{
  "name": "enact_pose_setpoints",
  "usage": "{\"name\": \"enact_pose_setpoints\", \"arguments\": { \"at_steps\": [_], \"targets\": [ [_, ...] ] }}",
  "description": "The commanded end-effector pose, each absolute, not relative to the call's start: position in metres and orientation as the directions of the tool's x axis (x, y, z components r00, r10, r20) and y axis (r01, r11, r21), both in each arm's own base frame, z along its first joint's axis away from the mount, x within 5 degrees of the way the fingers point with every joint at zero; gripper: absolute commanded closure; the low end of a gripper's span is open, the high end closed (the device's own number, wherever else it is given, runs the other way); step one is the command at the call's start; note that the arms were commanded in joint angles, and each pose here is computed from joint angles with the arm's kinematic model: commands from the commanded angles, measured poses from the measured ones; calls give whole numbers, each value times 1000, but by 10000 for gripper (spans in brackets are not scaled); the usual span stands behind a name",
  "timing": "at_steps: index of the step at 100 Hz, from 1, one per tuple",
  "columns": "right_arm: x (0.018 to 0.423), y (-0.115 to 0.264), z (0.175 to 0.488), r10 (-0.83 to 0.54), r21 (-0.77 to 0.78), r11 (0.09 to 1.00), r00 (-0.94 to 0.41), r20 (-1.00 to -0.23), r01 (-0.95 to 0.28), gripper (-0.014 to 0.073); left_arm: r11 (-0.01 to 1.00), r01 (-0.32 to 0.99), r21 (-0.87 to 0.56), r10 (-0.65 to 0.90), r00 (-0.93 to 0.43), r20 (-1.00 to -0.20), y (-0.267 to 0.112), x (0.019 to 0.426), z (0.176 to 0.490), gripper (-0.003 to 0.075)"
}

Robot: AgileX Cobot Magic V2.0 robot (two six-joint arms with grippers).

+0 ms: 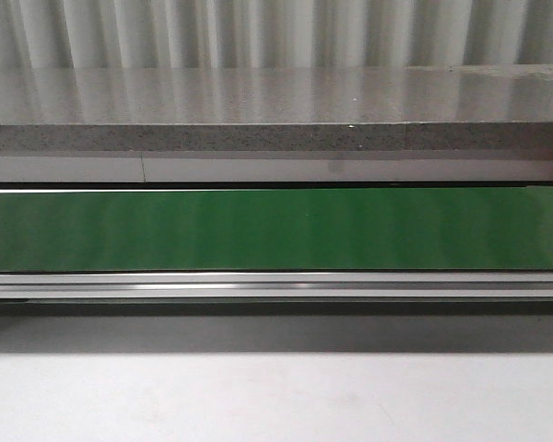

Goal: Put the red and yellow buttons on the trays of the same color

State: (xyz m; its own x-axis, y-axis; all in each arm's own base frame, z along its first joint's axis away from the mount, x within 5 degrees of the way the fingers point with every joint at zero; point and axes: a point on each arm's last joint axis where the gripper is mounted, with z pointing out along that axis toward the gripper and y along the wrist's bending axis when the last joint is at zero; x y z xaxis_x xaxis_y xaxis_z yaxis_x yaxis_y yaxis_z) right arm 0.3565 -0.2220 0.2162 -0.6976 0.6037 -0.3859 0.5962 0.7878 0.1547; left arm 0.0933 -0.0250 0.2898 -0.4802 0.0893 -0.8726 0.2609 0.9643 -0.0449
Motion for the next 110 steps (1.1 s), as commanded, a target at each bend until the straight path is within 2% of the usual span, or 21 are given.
{"name": "enact_pose_setpoints", "arguments": {
  "at_steps": [1,12,17,24,41,48,53,66,85,92,104,110],
  "targets": [
    [361,-225,243,604,196,778,-628,-490,596,589,965,257,-52,57,-399,-915,-26,96,304,740],
    [364,-226,238,617,215,769,-614,-492,602,582,965,257,-52,57,-399,-915,-26,96,304,740],
    [365,-226,238,614,213,772,-617,-492,599,547,965,257,-52,57,-399,-915,-26,96,304,740],
    [365,-226,238,614,213,772,-617,-492,599,448,965,257,-52,57,-399,-915,-26,96,304,740],
    [365,-226,238,614,214,772,-616,-493,599,116,965,257,-52,57,-399,-915,-26,96,304,740],
    [364,-226,239,614,214,772,-617,-492,598,48,965,257,-52,57,-399,-915,-26,96,304,740],
    [364,-226,240,613,214,773,-617,-494,597,36,965,257,-52,57,-399,-915,-26,96,304,740],
    [360,-223,254,605,215,777,-606,-516,591,36,965,257,-52,57,-399,-915,-26,96,304,740],
    [344,-210,305,526,177,816,-580,-622,550,62,965,257,-52,57,-399,-915,-26,96,304,740],
    [339,-195,323,483,161,845,-598,-640,510,150,965,257,-52,57,-399,-915,-26,96,304,740],
    [335,-164,350,423,158,884,-606,-673,440,411,965,257,-52,57,-399,-915,-26,96,304,740],
    [333,-146,363,389,157,903,-608,-692,399,515,965,257,-52,57,-399,-915,-26,96,304,740]
  ]
}}
